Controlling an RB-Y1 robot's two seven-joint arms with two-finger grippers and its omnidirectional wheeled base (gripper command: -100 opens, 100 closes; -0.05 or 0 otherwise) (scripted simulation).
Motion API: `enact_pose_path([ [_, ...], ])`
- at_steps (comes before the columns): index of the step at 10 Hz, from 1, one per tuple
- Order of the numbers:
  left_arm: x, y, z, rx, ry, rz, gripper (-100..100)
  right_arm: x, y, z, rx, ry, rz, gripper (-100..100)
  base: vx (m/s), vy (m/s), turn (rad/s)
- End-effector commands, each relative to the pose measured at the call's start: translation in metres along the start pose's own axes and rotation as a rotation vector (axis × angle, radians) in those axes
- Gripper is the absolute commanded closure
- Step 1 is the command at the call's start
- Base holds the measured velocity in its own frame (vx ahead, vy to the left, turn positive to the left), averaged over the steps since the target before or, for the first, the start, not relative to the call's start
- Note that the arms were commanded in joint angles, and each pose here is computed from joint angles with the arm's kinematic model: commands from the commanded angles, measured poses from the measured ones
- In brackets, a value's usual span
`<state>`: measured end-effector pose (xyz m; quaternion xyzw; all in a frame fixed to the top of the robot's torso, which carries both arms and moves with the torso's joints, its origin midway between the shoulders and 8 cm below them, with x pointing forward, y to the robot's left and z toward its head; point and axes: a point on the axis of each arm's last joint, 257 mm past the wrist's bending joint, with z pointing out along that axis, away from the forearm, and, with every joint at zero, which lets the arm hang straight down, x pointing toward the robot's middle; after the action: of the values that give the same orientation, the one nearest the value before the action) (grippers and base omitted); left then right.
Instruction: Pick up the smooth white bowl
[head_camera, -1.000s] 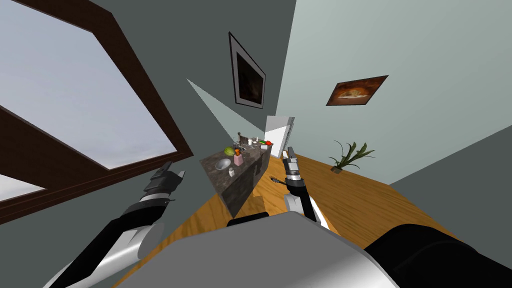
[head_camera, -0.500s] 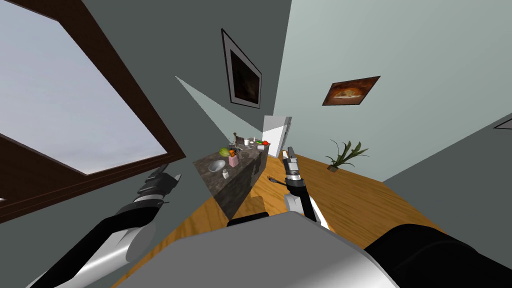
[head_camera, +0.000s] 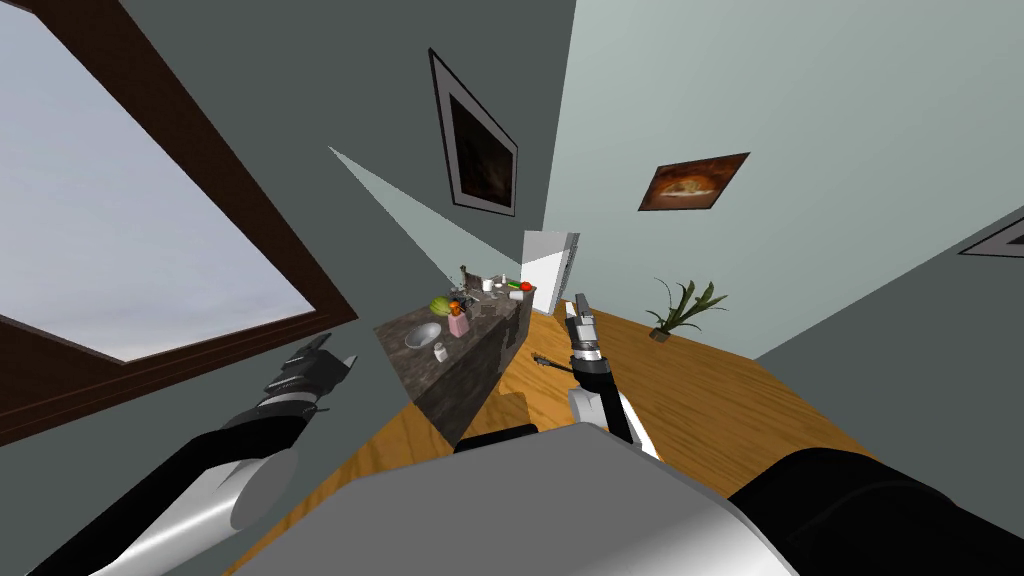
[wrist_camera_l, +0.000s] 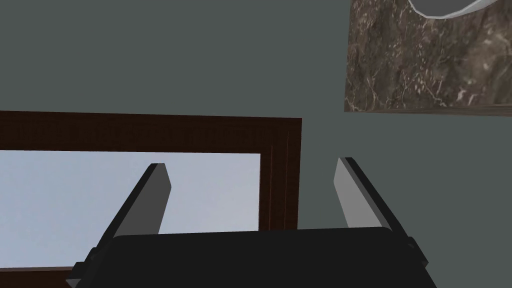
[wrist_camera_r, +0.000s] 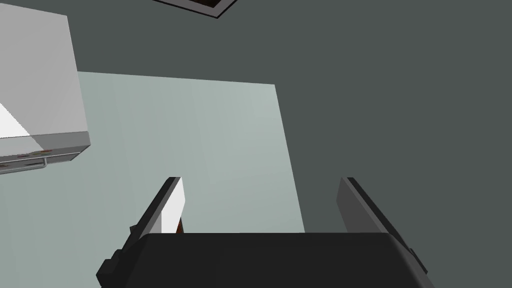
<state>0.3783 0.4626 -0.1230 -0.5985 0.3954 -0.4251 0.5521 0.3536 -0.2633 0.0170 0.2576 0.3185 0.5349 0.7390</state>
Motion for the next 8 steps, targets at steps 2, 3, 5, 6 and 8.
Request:
enact_pose_path([
  [2,-0.013,0.011,-0.001,-0.061,-0.026,-0.017,-100,0.0,0.0,0.0,0.0,0.0,0.0,0,0.035,-0.078,-0.057],
  [3,-0.013,0.013,-0.001,-0.067,-0.027,-0.017,-100,0.0,0.0,0.0,0.0,0.0,0.0,0,0.018,-0.032,0.008],
  [5,-0.024,0.022,-0.003,-0.117,-0.049,-0.031,-100,0.0,0.0,0.0,0.0,0.0,0.0,0,0.033,-0.055,-0.061],
  [6,-0.033,0.023,-0.004,-0.138,-0.066,-0.044,-100,0.0,0.0,0.0,0.0,0.0,0.0,0,0.036,-0.073,-0.076],
  [8,-0.043,0.03,-0.006,-0.181,-0.087,-0.055,-100,0.0,0.0,0.0,0.0,0.0,0.0,0,0.041,-0.068,-0.053],
])
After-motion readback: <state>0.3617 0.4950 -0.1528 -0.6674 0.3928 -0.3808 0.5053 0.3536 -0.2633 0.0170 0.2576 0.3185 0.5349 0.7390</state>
